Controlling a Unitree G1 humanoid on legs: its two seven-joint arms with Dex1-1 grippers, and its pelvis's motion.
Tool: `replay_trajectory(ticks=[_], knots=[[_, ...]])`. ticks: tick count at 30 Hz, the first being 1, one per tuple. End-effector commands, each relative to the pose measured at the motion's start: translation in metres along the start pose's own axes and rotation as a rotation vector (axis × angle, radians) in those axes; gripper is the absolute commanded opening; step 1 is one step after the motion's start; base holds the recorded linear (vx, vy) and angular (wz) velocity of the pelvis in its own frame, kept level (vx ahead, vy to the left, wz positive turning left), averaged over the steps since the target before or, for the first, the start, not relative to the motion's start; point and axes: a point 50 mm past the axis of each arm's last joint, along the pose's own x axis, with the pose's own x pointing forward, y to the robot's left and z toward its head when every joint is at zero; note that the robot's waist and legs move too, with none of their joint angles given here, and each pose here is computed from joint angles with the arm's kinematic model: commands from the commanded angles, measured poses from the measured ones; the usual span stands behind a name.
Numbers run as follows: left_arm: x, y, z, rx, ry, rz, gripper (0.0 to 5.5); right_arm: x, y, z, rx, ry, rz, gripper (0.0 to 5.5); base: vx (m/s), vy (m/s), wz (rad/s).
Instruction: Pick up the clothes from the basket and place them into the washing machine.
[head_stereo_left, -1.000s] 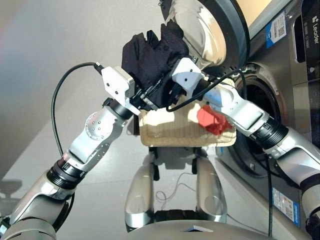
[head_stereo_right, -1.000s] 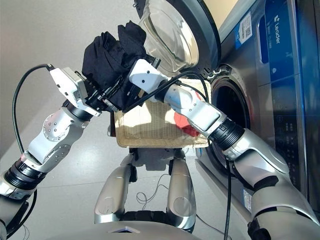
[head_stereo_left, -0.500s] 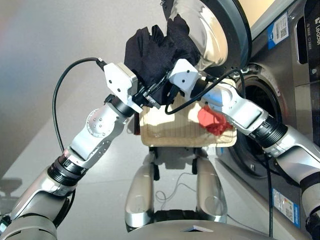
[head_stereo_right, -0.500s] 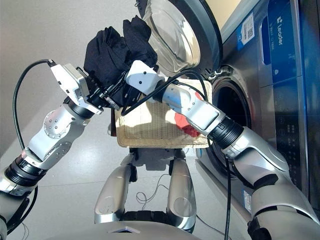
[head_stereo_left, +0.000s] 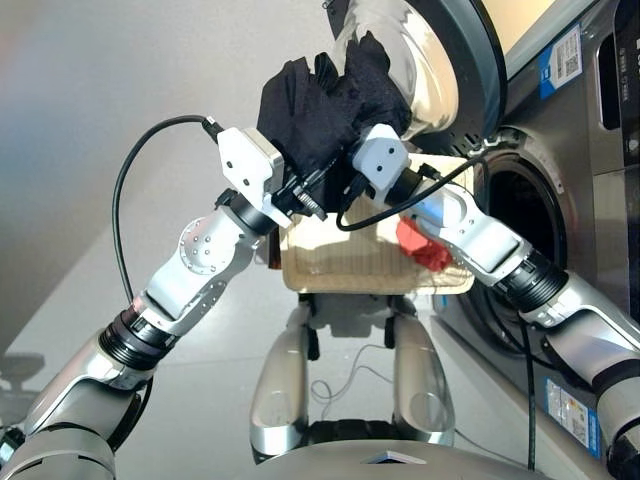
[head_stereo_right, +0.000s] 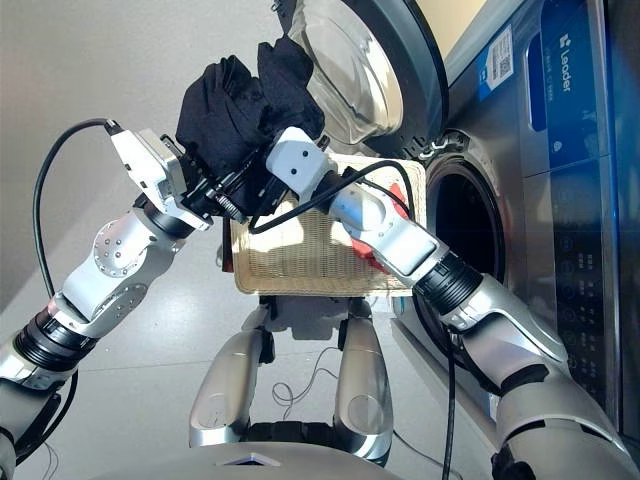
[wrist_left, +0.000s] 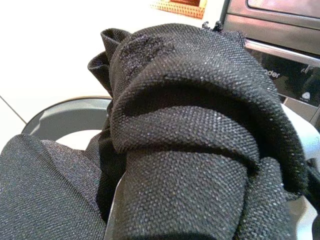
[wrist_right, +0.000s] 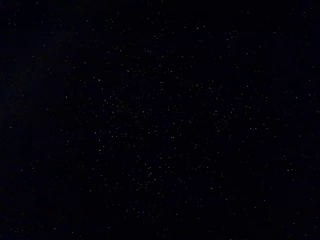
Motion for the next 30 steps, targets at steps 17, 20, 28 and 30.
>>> replay_trajectory(ticks=[17, 20, 28, 30], knots=[[0.006, -0.023, 0.017, 0.027, -0.189, -0.062, 5.50, -0.010, 0.009, 0.009, 0.036, -0.219, -0.318, 0.00, 0.000, 0.000, 0.000], [0.006, -0.022, 0.018, 0.039, -0.194, -0.066, 5.50, -0.013, 0.008, 0.002, 0.013, -0.193, -0.339, 0.00, 0.000, 0.000, 0.000], [0.006, -0.022, 0.018, 0.044, -0.197, -0.063, 5.50, -0.028, 0.003, -0.028, 0.027, -0.078, -0.468, 0.00, 0.000, 0.000, 0.000], [0.007, -0.022, 0.018, 0.043, -0.203, -0.054, 5.50, -0.035, -0.001, -0.040, 0.057, -0.031, -0.539, 0.00, 0.000, 0.000, 0.000]])
